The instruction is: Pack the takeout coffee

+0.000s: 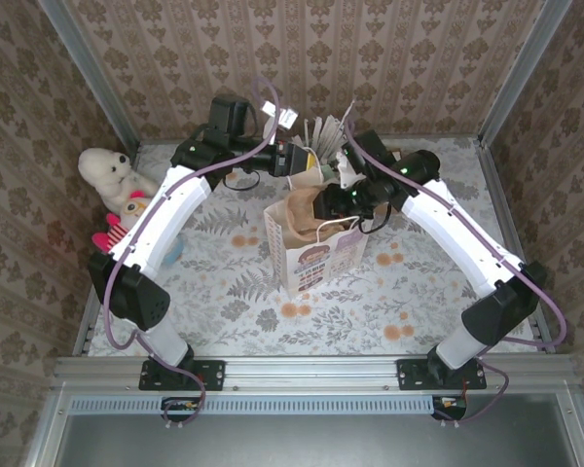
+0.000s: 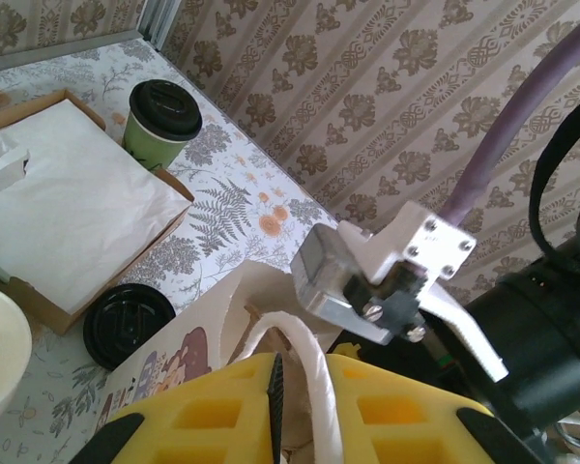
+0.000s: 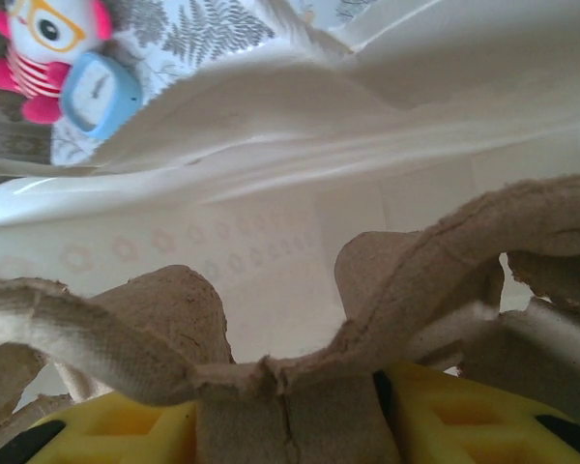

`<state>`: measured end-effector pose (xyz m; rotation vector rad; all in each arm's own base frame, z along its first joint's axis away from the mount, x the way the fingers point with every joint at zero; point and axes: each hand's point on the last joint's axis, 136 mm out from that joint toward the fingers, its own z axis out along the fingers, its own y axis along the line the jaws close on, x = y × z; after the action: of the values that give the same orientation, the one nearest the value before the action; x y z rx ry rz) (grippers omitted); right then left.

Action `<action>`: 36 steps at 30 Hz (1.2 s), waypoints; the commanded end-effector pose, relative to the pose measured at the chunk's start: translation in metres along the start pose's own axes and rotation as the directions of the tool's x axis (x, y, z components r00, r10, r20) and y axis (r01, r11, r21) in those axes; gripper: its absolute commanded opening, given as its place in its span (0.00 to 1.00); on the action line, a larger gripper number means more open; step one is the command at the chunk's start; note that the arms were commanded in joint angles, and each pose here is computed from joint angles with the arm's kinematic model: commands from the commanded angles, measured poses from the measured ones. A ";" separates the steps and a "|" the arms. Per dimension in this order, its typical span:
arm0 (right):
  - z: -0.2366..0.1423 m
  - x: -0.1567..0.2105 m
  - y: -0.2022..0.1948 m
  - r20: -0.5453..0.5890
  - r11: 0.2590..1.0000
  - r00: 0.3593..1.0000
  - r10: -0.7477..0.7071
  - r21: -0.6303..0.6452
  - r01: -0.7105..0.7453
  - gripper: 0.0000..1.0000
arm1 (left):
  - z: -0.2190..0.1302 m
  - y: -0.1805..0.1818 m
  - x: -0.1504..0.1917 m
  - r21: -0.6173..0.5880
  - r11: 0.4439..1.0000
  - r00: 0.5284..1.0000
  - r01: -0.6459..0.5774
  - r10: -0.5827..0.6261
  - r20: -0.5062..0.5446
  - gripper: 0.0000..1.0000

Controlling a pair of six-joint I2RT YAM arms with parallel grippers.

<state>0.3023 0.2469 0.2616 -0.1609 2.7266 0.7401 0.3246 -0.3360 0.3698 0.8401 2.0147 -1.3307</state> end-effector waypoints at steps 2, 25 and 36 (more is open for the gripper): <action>0.003 0.001 -0.015 0.007 0.988 0.999 -0.045 0.145 0.044 0.45 | -0.001 -0.015 -0.011 0.041 0.999 1.000 -0.014 0.013 0.020 0.19; 0.023 0.035 -0.030 -0.099 0.946 0.977 -0.189 0.248 0.208 0.47 | -0.011 0.012 -0.040 -0.134 0.986 0.982 0.095 -0.071 0.174 0.04; 0.032 0.057 -0.036 -0.230 0.945 0.960 -0.157 0.248 0.214 0.47 | -0.010 -0.006 -0.048 -0.060 0.998 0.978 0.006 0.007 0.211 0.05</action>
<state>0.2798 0.2401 0.2161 -0.4151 2.8084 0.3786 0.3592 -0.3371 0.3792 0.5951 2.0153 -1.2712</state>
